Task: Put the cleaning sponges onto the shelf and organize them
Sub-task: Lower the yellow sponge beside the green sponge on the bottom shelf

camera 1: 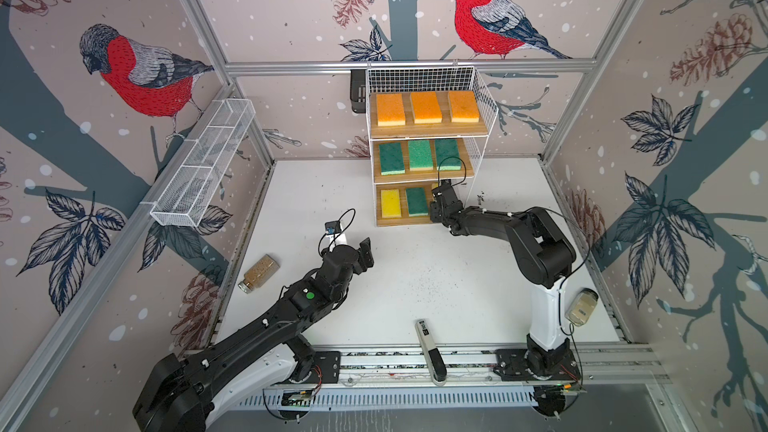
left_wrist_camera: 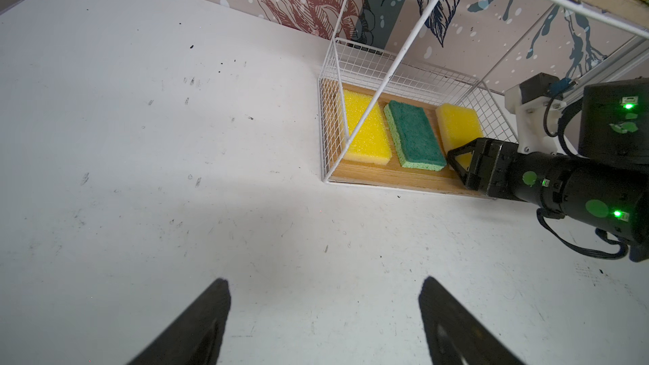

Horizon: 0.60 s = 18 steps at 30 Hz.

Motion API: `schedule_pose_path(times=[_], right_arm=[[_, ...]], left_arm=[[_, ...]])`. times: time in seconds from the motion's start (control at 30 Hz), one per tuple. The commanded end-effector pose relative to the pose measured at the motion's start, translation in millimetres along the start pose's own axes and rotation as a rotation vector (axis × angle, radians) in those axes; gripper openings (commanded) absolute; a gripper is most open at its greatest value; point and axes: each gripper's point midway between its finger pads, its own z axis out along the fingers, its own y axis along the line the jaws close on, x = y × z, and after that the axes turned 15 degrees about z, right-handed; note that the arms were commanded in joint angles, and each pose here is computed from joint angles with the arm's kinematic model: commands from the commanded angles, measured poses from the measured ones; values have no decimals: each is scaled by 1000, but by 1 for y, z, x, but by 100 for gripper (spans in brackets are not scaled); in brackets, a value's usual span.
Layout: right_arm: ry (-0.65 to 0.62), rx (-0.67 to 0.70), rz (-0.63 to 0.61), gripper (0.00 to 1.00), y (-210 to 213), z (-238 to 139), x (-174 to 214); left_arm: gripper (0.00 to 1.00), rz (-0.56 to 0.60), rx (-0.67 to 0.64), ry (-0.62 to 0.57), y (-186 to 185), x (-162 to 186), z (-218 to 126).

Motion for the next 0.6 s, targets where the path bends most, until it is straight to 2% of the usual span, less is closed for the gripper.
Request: schedule_pose_path(times=[0.0, 0.2, 0.57], right_arm=[[3, 3, -5, 66, 0, 0, -1], [9, 11, -14, 73, -1, -1, -1], [12, 29, -18, 74, -5, -3, -1]], left_arm=[[85, -19, 7, -49, -2, -14, -1], [85, -25, 8, -50, -2, -14, -2], [85, -31, 6, -50, 0, -13, -4]])
